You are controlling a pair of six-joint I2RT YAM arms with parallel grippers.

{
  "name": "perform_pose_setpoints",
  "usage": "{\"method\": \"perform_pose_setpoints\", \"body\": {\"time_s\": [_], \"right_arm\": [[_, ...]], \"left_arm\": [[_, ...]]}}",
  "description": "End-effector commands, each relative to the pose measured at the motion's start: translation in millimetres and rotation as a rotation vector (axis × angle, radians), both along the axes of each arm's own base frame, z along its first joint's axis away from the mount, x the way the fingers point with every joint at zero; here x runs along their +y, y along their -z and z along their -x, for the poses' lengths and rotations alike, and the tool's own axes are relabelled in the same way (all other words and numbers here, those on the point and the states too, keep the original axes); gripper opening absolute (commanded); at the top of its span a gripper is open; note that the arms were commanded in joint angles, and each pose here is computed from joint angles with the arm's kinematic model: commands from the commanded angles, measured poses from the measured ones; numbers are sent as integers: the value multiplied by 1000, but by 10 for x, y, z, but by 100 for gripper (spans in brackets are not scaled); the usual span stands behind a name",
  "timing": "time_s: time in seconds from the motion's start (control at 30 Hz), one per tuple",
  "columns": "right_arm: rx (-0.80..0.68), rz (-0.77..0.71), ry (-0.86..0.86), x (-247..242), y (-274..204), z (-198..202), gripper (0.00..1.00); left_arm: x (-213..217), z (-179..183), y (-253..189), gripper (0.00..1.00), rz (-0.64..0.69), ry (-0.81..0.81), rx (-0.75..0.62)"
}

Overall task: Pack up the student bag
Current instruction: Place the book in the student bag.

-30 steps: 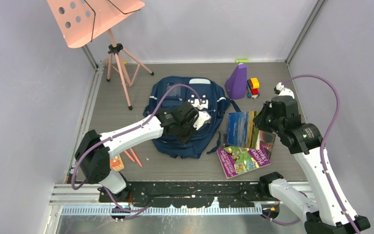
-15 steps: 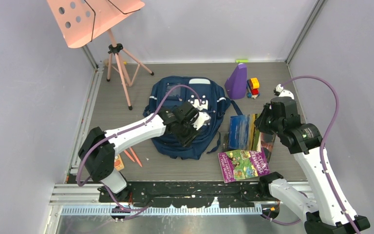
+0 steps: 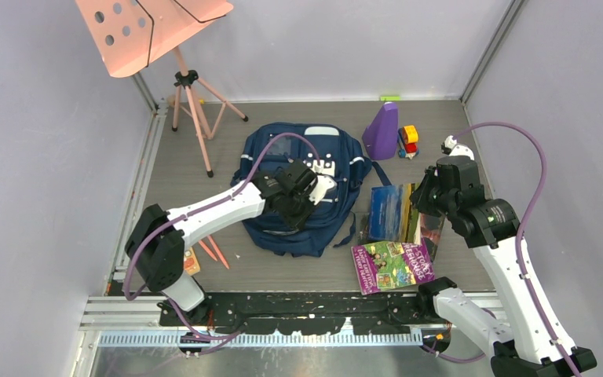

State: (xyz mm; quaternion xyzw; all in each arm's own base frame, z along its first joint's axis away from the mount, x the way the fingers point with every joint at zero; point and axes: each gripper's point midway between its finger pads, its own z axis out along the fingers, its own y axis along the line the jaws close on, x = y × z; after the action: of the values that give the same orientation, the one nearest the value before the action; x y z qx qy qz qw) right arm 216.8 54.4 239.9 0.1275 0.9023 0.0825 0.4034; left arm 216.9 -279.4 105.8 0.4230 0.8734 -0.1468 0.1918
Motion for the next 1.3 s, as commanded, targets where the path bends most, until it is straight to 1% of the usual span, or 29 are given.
{"method": "perform_pose_setpoints", "body": {"time_s": [0.0,0.1,0.3,0.43,0.53,0.63,0.77,0.87,0.93,1.13,1.17,1.27], "right_arm": [[-92,-19,6,14,-251,-105,1],[-107,-24,9,8,-325,-92,1],[-131,-71,-4,57,-531,-21,1],[-142,-180,-56,241,-739,45,1],[-89,-318,-157,547,-795,126,0],[-21,-439,-193,765,-753,161,1],[66,-610,-221,1036,-593,170,1],[67,-718,-184,1130,-536,105,1],[55,-765,-156,1160,-489,25,1],[44,-816,-54,1188,-266,-267,1],[5,-822,-34,1172,-289,-358,1],[-39,-875,73,1119,-207,-545,1]], "left_arm": [[28,-158,-239,10,46,-47,-98],[5,-193,-388,0,86,-58,-134],[10,-329,-939,0,183,-106,-275],[75,-513,-1329,0,222,-172,-413],[138,-673,-1598,0,232,-230,-516],[139,-768,-1790,0,247,-255,-573],[37,-811,-1983,0,316,-253,-598],[-47,-766,-2124,0,383,-231,-593],[-65,-742,-2186,0,408,-225,-594],[-118,-652,-2273,0,468,-186,-585],[-132,-632,-2276,0,476,-177,-580],[-154,-589,-2294,0,503,-167,-566]]}}
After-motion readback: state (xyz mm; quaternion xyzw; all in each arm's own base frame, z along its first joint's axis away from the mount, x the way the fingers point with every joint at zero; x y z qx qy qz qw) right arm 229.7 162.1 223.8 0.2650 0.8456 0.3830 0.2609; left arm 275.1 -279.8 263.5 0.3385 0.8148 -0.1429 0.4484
